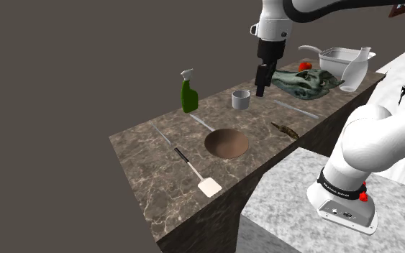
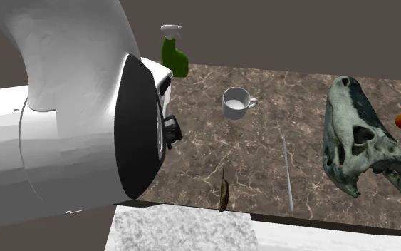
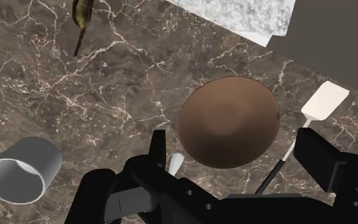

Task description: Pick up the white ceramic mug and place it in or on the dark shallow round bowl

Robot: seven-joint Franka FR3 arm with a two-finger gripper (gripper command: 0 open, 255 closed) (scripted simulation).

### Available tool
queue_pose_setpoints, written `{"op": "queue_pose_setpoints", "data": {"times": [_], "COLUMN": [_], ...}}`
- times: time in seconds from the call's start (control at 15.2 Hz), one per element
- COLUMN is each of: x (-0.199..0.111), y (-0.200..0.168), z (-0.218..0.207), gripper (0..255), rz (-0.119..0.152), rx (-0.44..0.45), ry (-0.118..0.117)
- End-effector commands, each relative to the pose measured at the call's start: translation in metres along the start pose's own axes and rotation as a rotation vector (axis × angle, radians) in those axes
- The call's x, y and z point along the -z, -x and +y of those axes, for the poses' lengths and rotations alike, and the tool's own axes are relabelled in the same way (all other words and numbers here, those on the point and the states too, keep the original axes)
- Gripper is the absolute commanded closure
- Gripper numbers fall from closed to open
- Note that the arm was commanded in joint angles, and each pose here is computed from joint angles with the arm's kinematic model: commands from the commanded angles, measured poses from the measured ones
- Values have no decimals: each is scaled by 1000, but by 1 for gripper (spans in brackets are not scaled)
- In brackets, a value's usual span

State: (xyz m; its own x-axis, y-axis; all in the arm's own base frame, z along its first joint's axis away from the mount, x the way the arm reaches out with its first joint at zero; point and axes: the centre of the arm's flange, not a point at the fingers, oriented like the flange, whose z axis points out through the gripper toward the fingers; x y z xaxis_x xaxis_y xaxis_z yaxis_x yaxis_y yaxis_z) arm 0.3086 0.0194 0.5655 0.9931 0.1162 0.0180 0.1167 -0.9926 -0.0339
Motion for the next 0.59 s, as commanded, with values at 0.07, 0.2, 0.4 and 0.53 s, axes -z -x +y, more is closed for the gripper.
{"op": "queue_pose_setpoints", "data": {"times": [0.07,0.2,0.4,0.53], "x": [-6,-19,-38,-50], "y": [-7,-21,-42,-55], "z": [9,27,54,72], "gripper": [0,0,0,0], "rz": [-1,-4,-9,-12], "rx": [-1,-2,-5,-6], "ry": [3,9,17,23]}}
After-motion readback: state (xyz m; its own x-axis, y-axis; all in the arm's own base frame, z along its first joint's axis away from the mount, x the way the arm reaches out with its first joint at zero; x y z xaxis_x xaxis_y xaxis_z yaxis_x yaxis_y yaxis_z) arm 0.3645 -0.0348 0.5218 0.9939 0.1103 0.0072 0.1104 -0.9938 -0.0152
